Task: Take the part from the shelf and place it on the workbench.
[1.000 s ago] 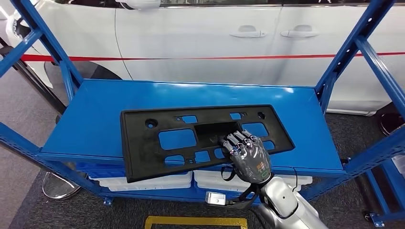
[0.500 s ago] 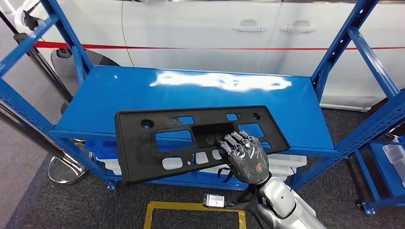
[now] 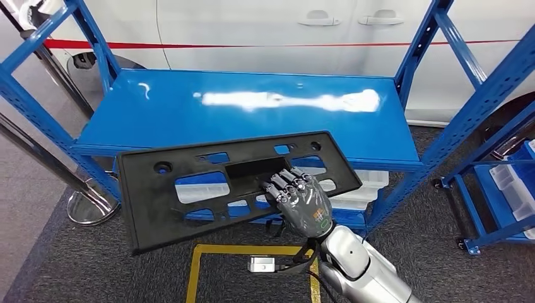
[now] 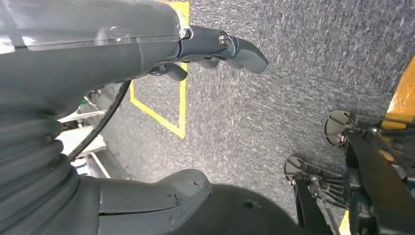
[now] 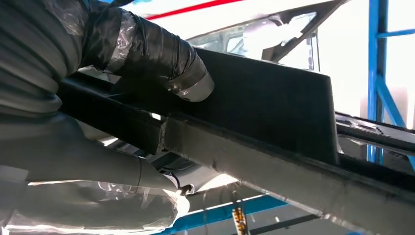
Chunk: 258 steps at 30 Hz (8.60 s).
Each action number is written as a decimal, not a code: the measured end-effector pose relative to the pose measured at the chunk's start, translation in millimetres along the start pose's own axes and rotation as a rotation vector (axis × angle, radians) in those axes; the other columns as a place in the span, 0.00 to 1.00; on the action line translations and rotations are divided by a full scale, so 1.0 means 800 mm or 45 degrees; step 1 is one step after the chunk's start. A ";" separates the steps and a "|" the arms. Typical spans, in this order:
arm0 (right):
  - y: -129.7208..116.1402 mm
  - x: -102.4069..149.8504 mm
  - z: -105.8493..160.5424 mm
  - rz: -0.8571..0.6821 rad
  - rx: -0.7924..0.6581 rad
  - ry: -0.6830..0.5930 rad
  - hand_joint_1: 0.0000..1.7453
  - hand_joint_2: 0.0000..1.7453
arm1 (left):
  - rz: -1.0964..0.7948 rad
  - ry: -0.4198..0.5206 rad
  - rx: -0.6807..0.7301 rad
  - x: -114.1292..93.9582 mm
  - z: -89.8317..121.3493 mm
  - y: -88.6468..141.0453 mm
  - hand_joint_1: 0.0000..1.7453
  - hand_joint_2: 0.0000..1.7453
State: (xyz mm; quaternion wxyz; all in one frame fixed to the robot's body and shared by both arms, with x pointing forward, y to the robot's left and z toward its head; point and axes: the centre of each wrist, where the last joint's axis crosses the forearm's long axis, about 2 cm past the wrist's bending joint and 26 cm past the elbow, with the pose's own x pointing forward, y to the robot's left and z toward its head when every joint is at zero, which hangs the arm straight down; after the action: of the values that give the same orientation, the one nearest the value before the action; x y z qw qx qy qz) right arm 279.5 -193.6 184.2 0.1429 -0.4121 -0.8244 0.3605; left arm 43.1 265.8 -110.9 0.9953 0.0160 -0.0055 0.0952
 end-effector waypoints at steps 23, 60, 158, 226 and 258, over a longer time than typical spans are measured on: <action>0.018 0.010 -0.018 -0.061 0.074 0.007 1.00 1.00 | -0.016 0.006 0.027 -0.001 -0.001 0.015 0.00 1.00; 0.015 0.007 0.004 -0.079 0.118 0.054 1.00 1.00 | -0.090 -0.085 -0.074 -0.010 -0.001 0.005 0.00 1.00; -0.022 0.020 0.136 -0.040 0.190 0.230 1.00 1.00 | -0.451 -0.122 0.060 -0.015 -0.005 0.051 0.00 1.00; -0.075 -0.023 0.155 0.140 0.170 0.300 1.00 1.00 | -0.424 -0.088 0.019 -0.024 -0.004 0.035 0.00 1.00; -0.067 -0.056 0.096 0.194 0.100 0.215 1.00 1.00 | -0.353 -0.201 -0.028 -0.011 -0.002 0.012 0.00 1.00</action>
State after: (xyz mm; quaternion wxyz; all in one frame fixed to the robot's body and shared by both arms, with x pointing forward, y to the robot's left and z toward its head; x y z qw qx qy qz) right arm 235.3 -287.1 171.6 0.1999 -0.4965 -0.7611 0.3664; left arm 33.1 273.4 -112.4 0.9955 0.0131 -0.0823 -0.0448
